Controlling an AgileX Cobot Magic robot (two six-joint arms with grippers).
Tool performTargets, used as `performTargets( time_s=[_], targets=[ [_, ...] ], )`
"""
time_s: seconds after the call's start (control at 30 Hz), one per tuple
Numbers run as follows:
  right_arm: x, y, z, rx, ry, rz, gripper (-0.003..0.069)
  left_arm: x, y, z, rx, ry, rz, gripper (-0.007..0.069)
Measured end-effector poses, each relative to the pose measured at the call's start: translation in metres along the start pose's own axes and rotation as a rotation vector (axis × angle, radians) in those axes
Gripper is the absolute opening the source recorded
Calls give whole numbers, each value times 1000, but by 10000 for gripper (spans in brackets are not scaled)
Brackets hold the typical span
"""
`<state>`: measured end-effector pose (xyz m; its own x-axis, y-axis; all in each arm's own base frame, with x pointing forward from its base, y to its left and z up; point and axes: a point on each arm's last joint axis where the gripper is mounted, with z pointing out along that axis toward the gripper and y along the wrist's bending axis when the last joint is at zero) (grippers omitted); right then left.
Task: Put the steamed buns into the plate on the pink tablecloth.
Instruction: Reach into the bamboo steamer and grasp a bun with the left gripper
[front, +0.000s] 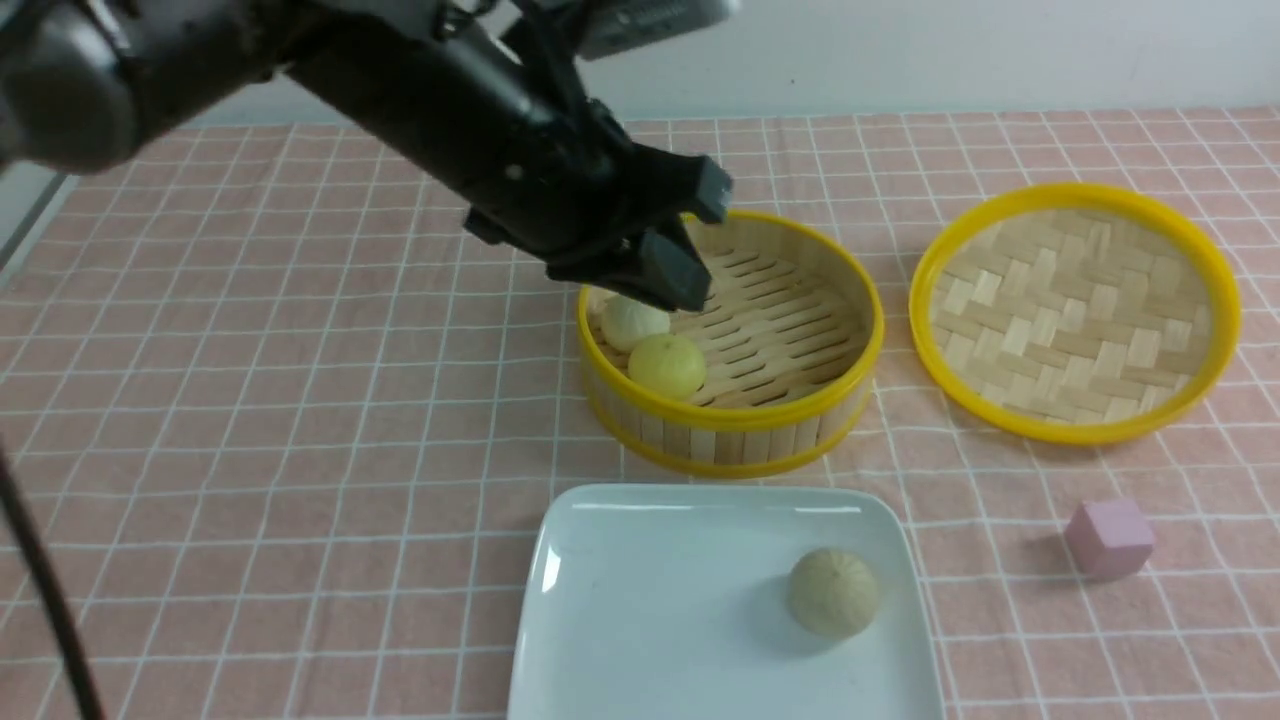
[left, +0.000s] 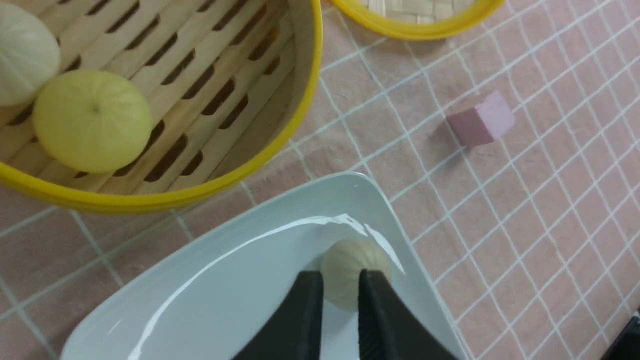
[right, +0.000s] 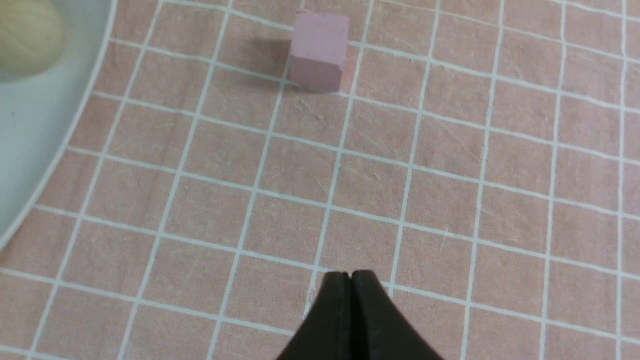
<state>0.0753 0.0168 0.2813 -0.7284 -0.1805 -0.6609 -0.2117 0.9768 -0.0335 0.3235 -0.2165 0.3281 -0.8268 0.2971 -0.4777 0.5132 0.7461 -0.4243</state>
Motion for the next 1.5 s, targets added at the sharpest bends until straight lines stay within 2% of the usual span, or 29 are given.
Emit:
performTargets(
  time_s=[0.03, 0.07, 0.1, 0.27, 0.4, 0.47, 0.93, 1.1, 1.3, 1.47, 1.5],
  targets=[
    [0, 0, 0, -1, -3, 1, -15, -1, -1, 2, -2, 3, -4, 159],
    [-1, 0, 0, -5, -14, 1, -14, -4, 2, 17, -51, 36, -18, 209],
    [-1, 0, 0, -5, -15, 1, -14, -4, 1, 17, -50, 32, -23, 209],
    [-3, 1, 0, -9, -34, 1, -11, -28, 22, 42, -250, 12, -99, 333],
    [-3, 1, 1, -9, -35, 1, -8, -43, 36, 54, -356, -27, -148, 361],
    [-3, 1, 1, -9, -35, 1, -8, -48, 40, 60, -379, -31, -166, 363],
    [-2, 1, 2, -12, -32, 2, -5, -60, 65, 107, -429, -112, -122, 363],
    [-2, 2, 2, -20, -30, 8, -3, -59, 76, 119, -481, -117, -73, 363],
    [-2, 2, 2, -22, -38, 9, -3, -55, 84, 133, -500, -90, -65, 347],
    [-5, 3, 2, -30, -60, 11, 0, -54, 86, 137, -497, -88, -67, 244],
    [-5, 3, 2, -31, -65, 12, 0, -54, 85, 137, -489, -83, -78, 176]
  ],
)
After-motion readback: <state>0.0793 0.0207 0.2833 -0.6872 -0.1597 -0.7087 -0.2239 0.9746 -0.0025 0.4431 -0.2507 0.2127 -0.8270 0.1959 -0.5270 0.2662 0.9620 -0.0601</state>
